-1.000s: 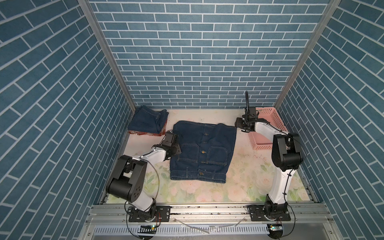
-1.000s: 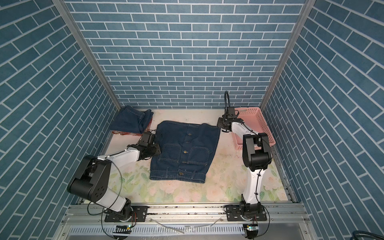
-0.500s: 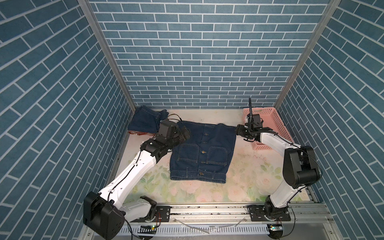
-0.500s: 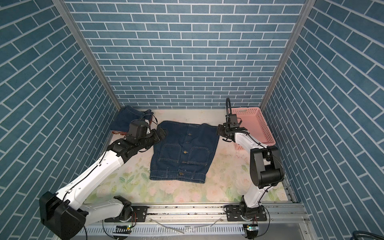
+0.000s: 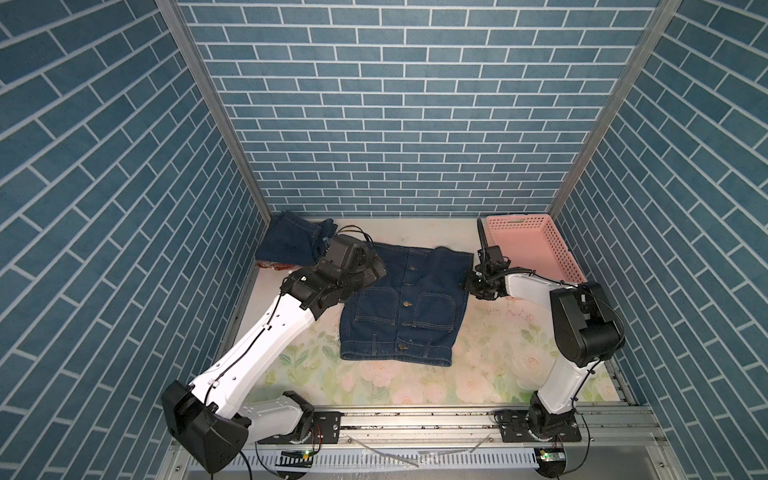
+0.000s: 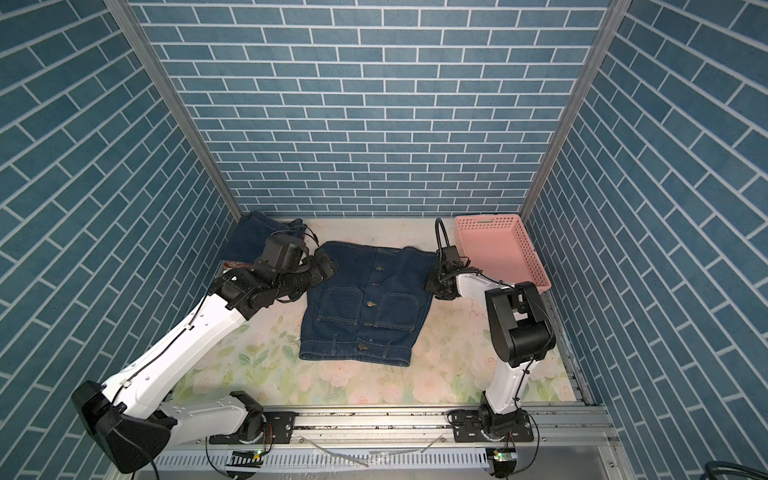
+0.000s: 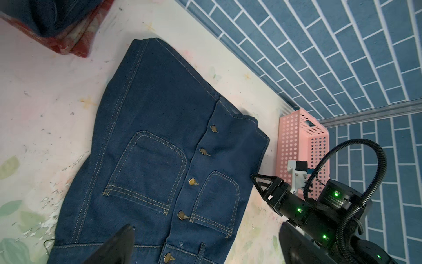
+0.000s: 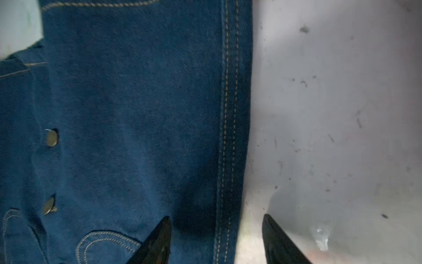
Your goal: Fold and stack the skirts
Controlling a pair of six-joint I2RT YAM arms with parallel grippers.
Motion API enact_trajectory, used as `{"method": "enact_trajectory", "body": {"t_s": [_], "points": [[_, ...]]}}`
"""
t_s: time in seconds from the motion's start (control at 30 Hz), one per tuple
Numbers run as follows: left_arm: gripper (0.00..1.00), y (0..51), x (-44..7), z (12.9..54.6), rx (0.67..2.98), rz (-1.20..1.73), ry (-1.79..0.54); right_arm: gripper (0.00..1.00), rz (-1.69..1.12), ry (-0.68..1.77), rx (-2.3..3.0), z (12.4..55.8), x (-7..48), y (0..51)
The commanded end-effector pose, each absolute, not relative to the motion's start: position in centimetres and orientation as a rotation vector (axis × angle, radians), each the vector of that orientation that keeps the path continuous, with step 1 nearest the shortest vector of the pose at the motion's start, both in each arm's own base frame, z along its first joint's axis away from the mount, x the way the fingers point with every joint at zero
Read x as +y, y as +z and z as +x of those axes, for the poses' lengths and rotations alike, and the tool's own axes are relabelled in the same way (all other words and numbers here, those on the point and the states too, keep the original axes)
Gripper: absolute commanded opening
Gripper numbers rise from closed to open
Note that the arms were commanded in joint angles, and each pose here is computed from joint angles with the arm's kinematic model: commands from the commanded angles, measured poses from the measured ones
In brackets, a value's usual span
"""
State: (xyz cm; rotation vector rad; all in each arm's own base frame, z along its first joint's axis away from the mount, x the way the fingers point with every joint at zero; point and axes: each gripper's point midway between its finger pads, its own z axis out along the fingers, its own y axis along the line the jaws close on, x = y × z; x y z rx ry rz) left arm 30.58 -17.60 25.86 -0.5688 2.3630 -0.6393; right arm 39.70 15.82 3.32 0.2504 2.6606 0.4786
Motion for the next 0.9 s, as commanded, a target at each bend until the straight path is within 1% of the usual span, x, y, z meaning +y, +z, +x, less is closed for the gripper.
{"method": "enact_trajectory", "body": {"t_s": [0.0,0.1,0.23,0.27,0.33,0.43,0.47,0.63,0.7,0.8,0.87], "points": [[1.0,26.0,-17.2,30.4,2.377,-0.585,-0.59,0.63,0.308,0.473,2.69,39.4,15.8,1.8],[1.0,26.0,-17.3,30.5,2.387,-0.596,-0.574,0.62,0.323,0.46,2.697,39.4,15.6,1.3],[1.0,26.4,-17.4,30.5,2.388,-0.584,-0.558,0.59,0.341,0.467,2.699,39.5,15.8,0.8],[1.0,26.5,-17.4,30.5,2.385,-0.58,-0.546,0.57,0.343,0.473,2.693,39.6,15.8,0.9],[1.0,26.5,-17.3,30.4,2.378,-0.574,-0.522,0.5,0.35,0.485,2.68,39.7,15.9,1.0],[1.0,26.5,-17.3,30.3,2.382,-0.553,-0.483,0.36,0.348,0.489,2.669,39.9,16.0,1.5],[1.0,26.4,-17.4,30.3,2.39,-0.553,-0.482,0.32,0.349,0.487,2.659,40.0,15.9,1.8],[1.0,26.7,-17.6,30.4,2.392,-0.551,-0.482,0.21,0.341,0.472,2.64,40.1,15.6,2.6],[1.0,26.6,-17.7,30.4,2.393,-0.557,-0.492,0.19,0.339,0.466,2.634,40.0,15.5,2.9],[1.0,26.3,-18.2,30.6,2.406,-0.552,-0.51,0.11,0.334,0.466,2.614,39.9,15.3,3.7],[1.0,26.0,-18.4,30.8,2.418,-0.54,-0.5,0.04,0.33,0.468,2.6,39.8,15.2,4.3]]}}
